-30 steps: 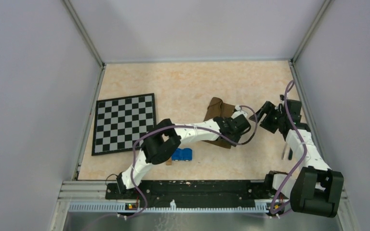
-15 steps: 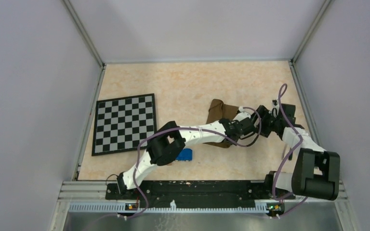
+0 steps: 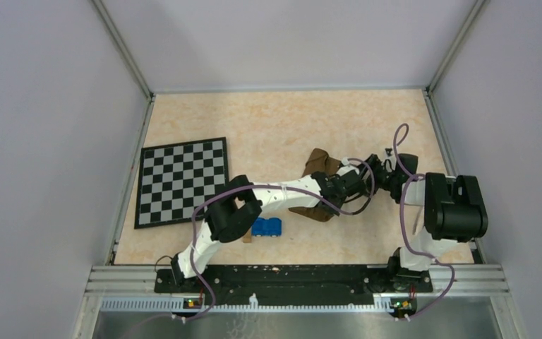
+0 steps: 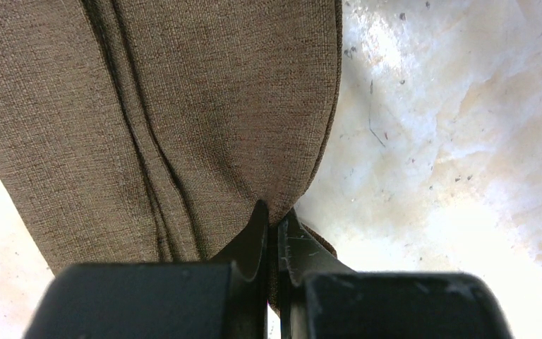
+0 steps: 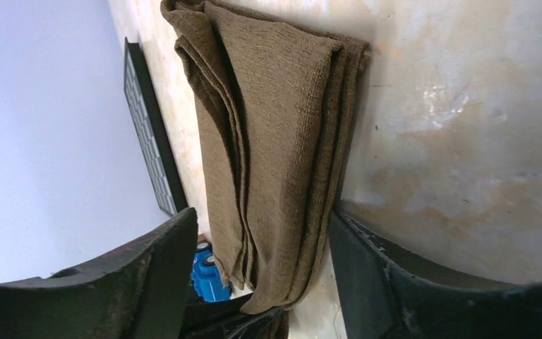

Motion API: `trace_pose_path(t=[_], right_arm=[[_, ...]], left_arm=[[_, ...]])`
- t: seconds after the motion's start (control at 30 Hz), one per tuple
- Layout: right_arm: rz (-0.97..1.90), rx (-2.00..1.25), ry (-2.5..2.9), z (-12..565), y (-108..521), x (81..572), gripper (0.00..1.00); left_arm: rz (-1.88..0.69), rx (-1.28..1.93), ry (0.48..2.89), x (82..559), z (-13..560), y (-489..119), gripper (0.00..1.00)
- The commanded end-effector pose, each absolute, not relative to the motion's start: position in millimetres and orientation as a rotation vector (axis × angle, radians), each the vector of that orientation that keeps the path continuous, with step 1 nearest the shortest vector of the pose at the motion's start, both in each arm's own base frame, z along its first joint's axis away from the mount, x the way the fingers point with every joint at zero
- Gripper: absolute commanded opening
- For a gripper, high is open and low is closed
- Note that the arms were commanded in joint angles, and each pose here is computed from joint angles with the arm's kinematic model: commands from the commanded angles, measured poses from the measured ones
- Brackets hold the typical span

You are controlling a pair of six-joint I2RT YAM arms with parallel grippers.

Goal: Fold the napkin into a case and place the utensils inside
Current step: Pick up the 2/3-rectangle-folded napkin at the center of the board.

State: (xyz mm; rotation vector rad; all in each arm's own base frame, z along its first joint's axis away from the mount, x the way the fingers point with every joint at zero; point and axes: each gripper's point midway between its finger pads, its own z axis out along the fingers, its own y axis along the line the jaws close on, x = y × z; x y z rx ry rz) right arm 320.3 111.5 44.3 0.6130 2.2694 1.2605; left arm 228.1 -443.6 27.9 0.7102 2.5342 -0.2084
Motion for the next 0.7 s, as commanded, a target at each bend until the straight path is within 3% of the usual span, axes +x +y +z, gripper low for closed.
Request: trace_pose_path(t=[0.0, 0.2, 0.33, 0.37, 0.47, 0.53, 0.67], right_arm=[[1.285, 0.597, 2.233, 40.0, 120.5, 322.8, 0.63], [1.254, 0.575, 2.213, 42.0, 118.5, 326.3, 0.44], [1.234, 0.518, 2.178, 50.7, 117.3, 333.5, 0.07], [1.226, 0.508, 2.178, 51.0, 116.7, 334.9, 0.00], [1.208, 0.472, 2.169, 55.0, 116.3, 339.1, 0.00], [1.183, 0.447, 2.171, 56.6, 116.8, 341.3, 0.00], [1.099, 0.401, 2.206, 57.7, 117.3, 345.9, 0.00]], left_arm=[[-0.307, 0.681, 2.504, 225.8, 60.7, -448.1, 0.00], [-0.324, 0.683, 2.511, 223.9, 61.9, -448.4, 0.00], [-0.411, 0.714, 2.521, 216.4, 66.2, -457.4, 0.00], [-0.475, 0.736, 2.533, 213.1, 69.3, -462.5, 0.05], [-0.722, 0.779, 2.571, 206.0, 92.2, -469.3, 0.33], [-0.894, 0.765, 2.521, 211.9, 120.6, -469.0, 0.45], [-1.289, 0.659, 2.390, 240.0, 164.0, -450.5, 0.51]])
